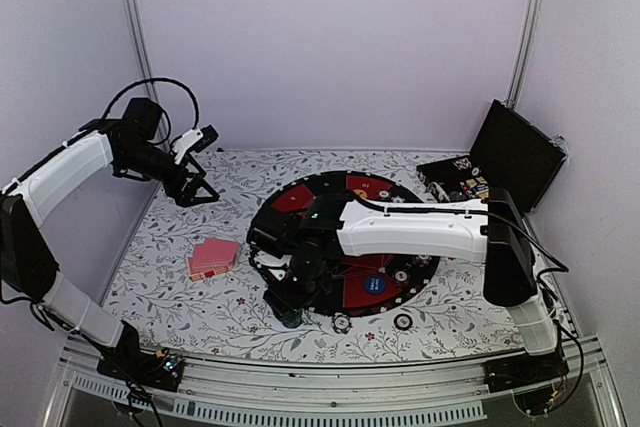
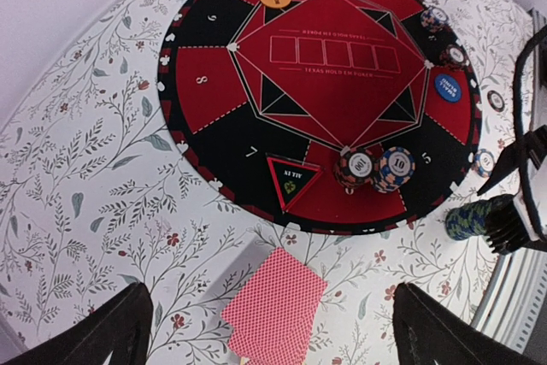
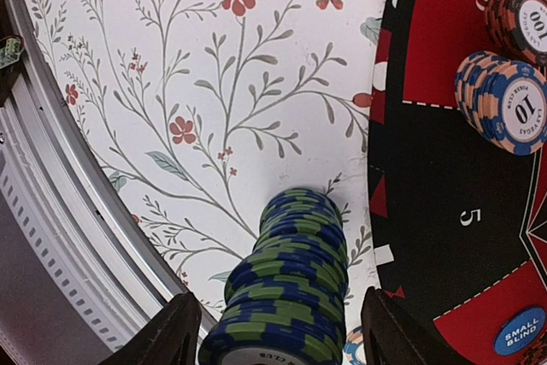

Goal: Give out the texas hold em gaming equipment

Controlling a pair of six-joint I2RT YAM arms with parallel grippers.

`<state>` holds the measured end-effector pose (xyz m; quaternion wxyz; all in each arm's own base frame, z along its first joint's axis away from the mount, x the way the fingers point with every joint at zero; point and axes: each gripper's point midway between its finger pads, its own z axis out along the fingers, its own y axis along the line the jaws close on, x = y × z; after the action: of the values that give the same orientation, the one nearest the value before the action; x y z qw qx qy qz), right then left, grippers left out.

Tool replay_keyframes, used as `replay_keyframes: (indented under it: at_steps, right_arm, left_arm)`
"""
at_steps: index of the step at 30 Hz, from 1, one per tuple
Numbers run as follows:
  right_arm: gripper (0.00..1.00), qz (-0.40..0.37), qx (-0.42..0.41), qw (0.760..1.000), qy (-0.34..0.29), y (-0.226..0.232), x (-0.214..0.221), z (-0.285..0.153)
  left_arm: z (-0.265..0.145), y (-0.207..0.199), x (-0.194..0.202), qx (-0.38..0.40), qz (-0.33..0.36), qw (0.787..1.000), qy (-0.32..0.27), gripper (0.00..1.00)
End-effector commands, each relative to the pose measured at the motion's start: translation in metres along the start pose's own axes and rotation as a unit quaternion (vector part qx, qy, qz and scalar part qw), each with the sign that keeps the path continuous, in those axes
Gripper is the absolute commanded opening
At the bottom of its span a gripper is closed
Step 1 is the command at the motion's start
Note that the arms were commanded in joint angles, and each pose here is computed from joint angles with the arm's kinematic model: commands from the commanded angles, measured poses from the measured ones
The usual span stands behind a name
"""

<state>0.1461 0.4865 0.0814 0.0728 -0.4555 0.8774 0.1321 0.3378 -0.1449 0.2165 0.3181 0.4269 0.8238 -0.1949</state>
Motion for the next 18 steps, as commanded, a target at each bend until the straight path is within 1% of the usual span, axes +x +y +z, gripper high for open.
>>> replay_keyframes:
  at_steps: [1, 10, 18]
  right_arm:
    - [0.66, -0.006, 0.004, 1.0, 0.013, 0.001, 0.005, 0.014]
    - [0.59, -0.007, 0.008, 1.0, 0.001, 0.001, -0.003, 0.007]
    - [0.59, -0.007, 0.015, 1.0, -0.004, 0.0, -0.006, -0.003]
  left_arm:
    - [-0.007, -0.001, -0.01, -0.006, 0.01, 1.0, -0.01, 1.0]
    - [-0.007, -0.001, -0.009, -0.008, 0.011, 1.0, -0.008, 1.0]
    - [-0.006, -0.002, -0.007, -0.007, 0.011, 1.0, -0.006, 1.0]
